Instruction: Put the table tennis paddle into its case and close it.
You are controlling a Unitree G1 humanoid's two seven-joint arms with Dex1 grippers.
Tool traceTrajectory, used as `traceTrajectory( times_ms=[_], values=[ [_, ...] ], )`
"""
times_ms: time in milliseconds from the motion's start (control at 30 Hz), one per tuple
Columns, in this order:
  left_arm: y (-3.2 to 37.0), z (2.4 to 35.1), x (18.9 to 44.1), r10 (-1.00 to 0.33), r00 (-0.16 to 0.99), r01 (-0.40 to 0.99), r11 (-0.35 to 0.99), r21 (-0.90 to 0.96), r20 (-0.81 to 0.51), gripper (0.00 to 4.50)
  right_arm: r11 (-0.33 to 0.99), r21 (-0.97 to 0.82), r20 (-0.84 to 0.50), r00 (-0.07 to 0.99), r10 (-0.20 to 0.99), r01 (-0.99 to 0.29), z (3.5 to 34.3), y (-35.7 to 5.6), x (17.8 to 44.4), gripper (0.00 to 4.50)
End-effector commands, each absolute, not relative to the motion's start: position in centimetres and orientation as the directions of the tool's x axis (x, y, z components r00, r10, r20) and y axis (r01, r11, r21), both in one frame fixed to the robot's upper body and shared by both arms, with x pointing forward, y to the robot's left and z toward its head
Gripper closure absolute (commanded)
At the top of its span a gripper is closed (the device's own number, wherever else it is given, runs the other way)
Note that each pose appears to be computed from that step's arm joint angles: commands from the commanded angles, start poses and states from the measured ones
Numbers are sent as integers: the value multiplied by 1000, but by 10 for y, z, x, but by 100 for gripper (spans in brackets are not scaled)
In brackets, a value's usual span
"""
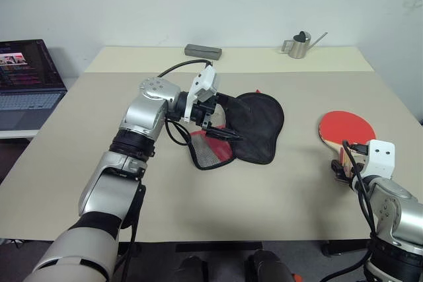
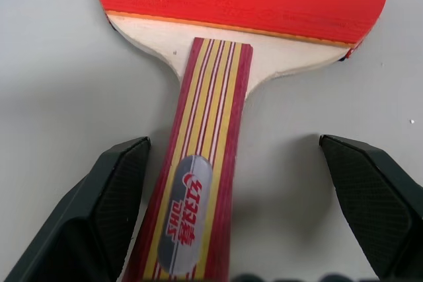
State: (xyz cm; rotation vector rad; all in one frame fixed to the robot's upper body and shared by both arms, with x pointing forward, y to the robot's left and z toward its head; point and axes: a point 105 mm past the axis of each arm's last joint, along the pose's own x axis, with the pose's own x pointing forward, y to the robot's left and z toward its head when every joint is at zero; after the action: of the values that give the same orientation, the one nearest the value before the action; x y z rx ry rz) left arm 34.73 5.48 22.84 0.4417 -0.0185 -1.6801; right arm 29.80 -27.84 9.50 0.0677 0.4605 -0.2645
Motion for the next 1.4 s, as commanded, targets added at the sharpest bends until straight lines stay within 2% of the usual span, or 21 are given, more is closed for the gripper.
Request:
traceTrajectory(
  times_ms=[33,500,600,767,900,1133,1400],
  values=[
    [59,238,341,-945,-140,928,-229,295,-296,0,969,3,-438,871,-222,248,93,-272,303,4],
    [66,234,346,-951,-98,939,-185,289,-292,0,970,-49,-441,866,-235,238,82,-275,316,4],
    [68,233,347,-954,-84,942,-171,290,-289,0,967,-40,-450,860,-241,250,80,-276,317,62],
    [72,232,349,-958,-62,946,-146,288,-281,0,966,-27,-457,857,-240,256,79,-277,319,227],
    [79,227,348,-958,-51,953,-132,274,-283,0,963,-20,-453,856,-248,269,82,-281,321,331],
    [89,226,350,-960,-1,959,-80,272,-279,0,960,-38,-416,869,-268,277,94,-286,323,335],
    [114,222,348,-959,79,966,6,258,-272,0,970,-22,-306,922,-236,241,137,-269,322,335]
  ],
)
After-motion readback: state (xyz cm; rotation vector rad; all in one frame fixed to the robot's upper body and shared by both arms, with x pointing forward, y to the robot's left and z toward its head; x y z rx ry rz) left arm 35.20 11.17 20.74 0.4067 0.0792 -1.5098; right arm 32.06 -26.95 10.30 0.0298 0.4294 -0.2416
